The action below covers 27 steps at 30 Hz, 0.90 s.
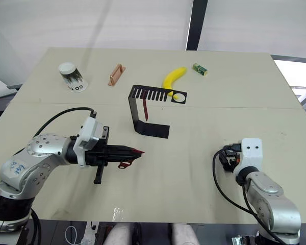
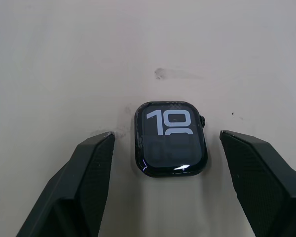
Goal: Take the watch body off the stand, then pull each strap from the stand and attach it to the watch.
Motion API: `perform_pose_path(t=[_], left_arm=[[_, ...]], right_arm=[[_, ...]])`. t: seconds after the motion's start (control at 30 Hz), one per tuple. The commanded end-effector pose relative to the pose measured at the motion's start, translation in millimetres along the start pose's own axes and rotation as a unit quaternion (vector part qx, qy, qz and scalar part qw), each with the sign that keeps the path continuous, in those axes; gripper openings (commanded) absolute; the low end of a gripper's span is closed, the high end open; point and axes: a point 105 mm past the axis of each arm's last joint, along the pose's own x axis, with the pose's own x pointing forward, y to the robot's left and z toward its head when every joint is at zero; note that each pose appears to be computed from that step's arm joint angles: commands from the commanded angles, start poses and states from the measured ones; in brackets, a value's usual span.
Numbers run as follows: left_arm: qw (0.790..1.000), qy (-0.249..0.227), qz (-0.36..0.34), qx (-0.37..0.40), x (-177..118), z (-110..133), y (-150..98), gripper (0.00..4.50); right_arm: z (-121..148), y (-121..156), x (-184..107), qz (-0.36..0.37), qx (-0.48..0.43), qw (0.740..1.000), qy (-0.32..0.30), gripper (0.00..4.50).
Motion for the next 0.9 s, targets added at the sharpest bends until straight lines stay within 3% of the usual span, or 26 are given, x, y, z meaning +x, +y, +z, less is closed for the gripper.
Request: perform_pose_path(t=[0.03, 0.17, 0.27, 0.3, 0.37, 0.5, 0.73, 0.9], left_arm=[[1.0, -0.012, -0.001, 0.019, -1.7, 7.9, -1.9, 0.0], [1.0, -0.012, 0.0, 0.02, -1.5, 7.2, -1.6, 0.0], [1.0, -0.013, 0.0, 0.021, -0.4, 7.4, -1.6, 0.0], [1.0, -0.015, 0.0, 0.021, 0.0, 8.2, -1.6, 0.0], [1.0, -0.017, 0.0, 0.022, 0.4, 9.7, -1.4, 0.0], [1.0, -0.017, 0.002, 0.022, -0.4, 9.9, -0.4, 0.0], [1.0, -0.008, 0.014, 0.023, -5.2, 5.7, 3.1, 0.0], [1.0, -0.006, 0.018, 0.024, -7.6, 3.7, 4.8, 0.0]], right_arm=[[-1.3, -8.6, -0.4, -0.015, 0.002, 1.0, -0.003, 3.6], [-5.6, -11.6, 1.3, -0.017, 0.002, 1.0, 0.0, 3.6], [-9.3, -15.2, 3.2, -0.022, 0.004, 1.0, 0.002, 2.72], [-11.1, -17.7, 3.8, -0.028, 0.004, 1.0, 0.005, 2.13], [-13.2, -20.0, 4.7, -0.033, 0.008, 0.999, 0.008, 1.57], [-9.4, -20.7, 5.1, -0.029, 0.009, 1.0, 0.001, 1.57], [27.7, -20.4, -1.3, 0.026, -0.02, 0.999, -0.033, 1.57], [27.4, -23.5, -1.2, 0.049, -0.036, 0.998, -0.001, 1.57]])
